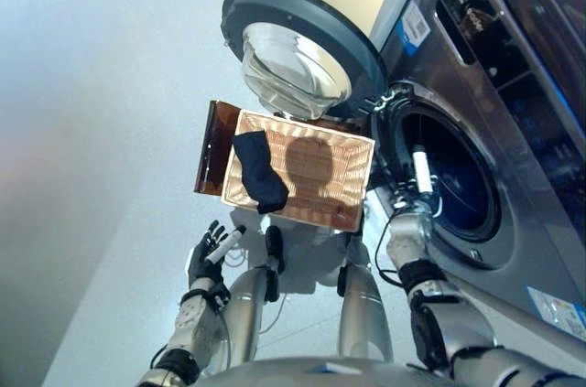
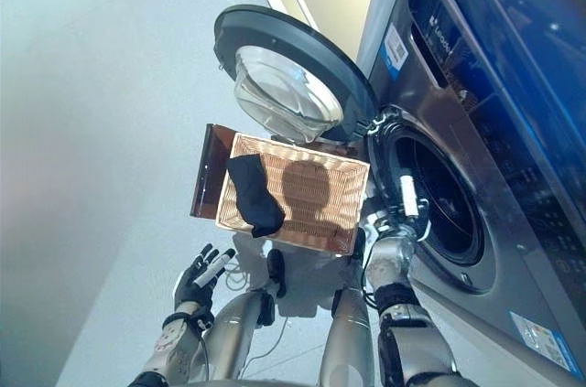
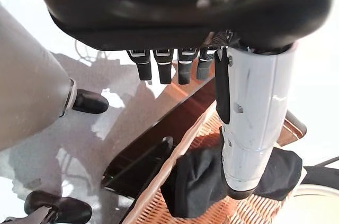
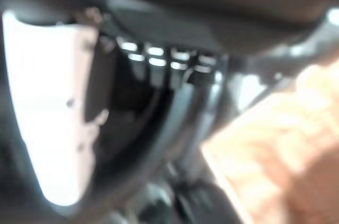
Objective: Pick up the clothes and place them into the washing machine
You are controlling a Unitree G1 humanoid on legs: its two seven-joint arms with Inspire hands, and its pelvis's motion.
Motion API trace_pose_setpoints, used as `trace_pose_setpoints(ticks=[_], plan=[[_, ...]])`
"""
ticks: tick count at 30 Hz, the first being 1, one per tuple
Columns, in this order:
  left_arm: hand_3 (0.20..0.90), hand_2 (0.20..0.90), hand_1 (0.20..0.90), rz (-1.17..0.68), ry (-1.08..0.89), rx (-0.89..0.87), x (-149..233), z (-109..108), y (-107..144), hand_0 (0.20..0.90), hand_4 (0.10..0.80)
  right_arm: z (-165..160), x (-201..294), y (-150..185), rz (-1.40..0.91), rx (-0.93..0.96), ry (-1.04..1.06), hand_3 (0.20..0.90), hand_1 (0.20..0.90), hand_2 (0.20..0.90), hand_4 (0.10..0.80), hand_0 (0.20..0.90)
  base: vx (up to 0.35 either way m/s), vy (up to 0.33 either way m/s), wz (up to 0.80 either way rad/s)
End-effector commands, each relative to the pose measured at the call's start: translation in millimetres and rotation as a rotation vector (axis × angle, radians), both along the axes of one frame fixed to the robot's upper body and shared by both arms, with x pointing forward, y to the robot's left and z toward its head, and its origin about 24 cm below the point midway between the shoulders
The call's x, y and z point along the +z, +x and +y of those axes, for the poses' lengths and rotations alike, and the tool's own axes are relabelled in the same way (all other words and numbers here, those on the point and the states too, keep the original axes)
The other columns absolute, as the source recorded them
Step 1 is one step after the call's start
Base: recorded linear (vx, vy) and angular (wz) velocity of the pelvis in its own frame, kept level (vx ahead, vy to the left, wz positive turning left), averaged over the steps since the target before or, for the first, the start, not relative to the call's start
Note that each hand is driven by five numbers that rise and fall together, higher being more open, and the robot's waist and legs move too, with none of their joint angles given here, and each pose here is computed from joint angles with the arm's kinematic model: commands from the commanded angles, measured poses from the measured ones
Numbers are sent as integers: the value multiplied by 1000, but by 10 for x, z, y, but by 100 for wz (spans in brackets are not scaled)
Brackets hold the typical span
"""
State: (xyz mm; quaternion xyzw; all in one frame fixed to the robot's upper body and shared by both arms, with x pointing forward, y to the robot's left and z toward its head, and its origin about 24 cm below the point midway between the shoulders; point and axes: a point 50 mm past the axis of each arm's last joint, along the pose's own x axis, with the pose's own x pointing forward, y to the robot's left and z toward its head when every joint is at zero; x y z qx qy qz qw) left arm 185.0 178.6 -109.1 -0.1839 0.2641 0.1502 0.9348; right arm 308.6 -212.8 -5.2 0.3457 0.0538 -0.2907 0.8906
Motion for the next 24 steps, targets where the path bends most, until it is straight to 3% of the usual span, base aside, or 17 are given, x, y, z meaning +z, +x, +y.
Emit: trace_pose_setpoints(ticks=[1, 14, 24], plan=[[900, 900, 900, -69, 59, 67, 90, 203, -92, 900, 800, -85, 539, 196, -136, 85, -332, 900, 900, 900, 800, 900, 0, 0, 0], [900, 900, 900, -108, 131, 39, 167, 246, -19, 900, 800, 569, 767, 275, -115, 476, -1226, 900, 900, 900, 800, 900, -4, 2, 3], [900, 900, 900, -102, 135, 5, 170, 186, 21, 900, 800, 974, 759, 403, -94, 612, -1499, 900, 900, 900, 800, 900, -7, 5, 5]])
